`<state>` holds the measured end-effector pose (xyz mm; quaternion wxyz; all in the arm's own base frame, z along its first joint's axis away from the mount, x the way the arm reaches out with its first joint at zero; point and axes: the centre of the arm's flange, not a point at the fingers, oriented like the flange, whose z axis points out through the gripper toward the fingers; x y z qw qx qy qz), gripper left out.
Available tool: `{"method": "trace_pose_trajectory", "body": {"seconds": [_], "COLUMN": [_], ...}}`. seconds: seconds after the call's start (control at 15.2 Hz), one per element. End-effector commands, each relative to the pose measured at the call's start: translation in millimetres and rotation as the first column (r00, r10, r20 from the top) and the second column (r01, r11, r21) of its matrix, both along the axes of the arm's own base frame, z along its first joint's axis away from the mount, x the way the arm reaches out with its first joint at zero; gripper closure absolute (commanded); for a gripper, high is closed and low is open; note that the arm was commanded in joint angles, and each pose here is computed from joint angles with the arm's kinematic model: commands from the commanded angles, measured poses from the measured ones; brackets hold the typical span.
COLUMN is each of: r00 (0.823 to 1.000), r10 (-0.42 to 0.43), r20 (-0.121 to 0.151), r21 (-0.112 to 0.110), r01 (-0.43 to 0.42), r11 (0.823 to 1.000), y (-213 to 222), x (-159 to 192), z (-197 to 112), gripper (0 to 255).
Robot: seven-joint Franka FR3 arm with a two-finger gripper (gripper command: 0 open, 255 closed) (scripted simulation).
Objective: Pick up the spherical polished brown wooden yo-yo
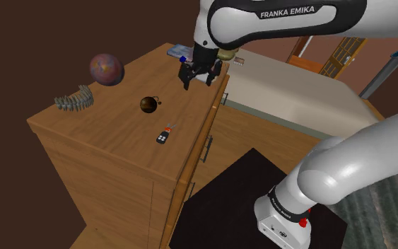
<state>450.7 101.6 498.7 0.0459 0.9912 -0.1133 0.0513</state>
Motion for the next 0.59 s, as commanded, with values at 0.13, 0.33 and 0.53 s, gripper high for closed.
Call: {"method": "trace_pose_trajectory", "body": {"seconds": [0.13,0.33,0.53], "r00": [0.997,0.992,0.984], "r10": [-0.073,-0.125,-0.178], "r20": [0.009,0.014,0.02], "r21": [0.003,0.004,0.006], "r01": [0.073,0.125,0.177], "r11": [0.997,0.992,0.984], "y": [26,43,58], "x": [36,66,96], "z": [-28,-49,-70], "gripper": [0,0,0]}}
